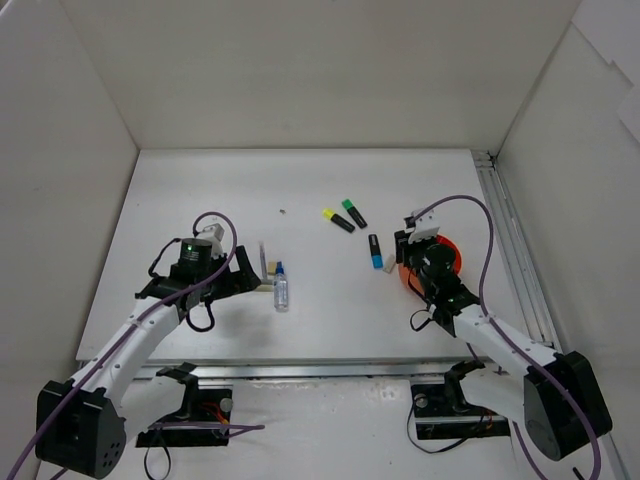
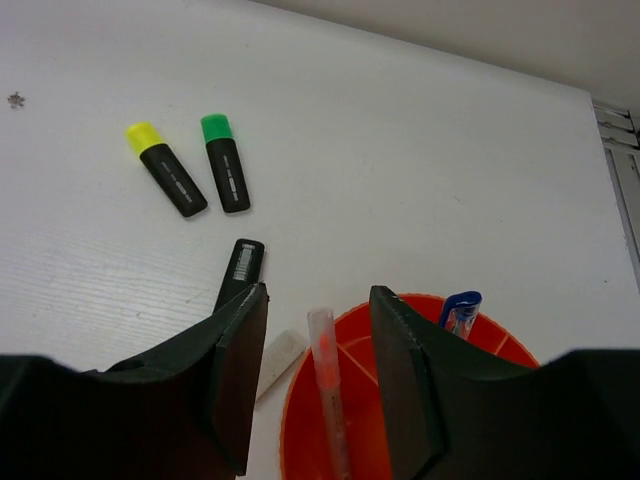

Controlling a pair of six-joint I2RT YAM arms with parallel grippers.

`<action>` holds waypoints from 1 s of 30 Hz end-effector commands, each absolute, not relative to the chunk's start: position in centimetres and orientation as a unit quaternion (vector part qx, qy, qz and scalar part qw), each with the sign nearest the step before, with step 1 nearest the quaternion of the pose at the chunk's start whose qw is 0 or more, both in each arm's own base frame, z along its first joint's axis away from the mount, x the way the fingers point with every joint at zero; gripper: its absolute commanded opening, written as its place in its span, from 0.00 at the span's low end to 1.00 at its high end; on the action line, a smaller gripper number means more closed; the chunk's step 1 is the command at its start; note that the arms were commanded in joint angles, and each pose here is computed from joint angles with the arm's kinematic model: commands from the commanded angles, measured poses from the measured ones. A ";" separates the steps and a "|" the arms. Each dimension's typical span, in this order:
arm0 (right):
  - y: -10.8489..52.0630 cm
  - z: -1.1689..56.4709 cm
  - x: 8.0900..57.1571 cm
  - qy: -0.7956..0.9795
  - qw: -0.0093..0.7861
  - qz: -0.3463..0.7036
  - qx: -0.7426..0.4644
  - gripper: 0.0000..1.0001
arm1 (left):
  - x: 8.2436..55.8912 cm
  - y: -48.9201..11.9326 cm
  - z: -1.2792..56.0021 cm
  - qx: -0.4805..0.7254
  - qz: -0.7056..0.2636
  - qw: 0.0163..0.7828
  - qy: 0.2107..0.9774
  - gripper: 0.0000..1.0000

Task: Sort the stationery into containers
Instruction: Place the pen in the storage box, then pick up the pen from the center of the board.

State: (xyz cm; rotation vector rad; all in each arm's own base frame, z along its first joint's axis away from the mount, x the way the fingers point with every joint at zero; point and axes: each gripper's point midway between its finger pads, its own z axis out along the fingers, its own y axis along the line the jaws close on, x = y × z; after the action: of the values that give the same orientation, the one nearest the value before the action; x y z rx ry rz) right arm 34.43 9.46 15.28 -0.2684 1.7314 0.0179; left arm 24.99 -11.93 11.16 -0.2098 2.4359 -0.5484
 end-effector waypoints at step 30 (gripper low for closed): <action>13.4 23.0 31.7 0.736 0.664 0.039 -0.121 0.98 | 26.7 -6.1 6.8 -0.503 -0.039 0.197 0.840 0.78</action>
State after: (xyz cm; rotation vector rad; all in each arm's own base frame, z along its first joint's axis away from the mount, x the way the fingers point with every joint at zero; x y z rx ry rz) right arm 30.81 14.20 18.80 -0.4036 1.7527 0.0972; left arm 25.29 -7.38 4.90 -1.2730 2.4784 -0.1971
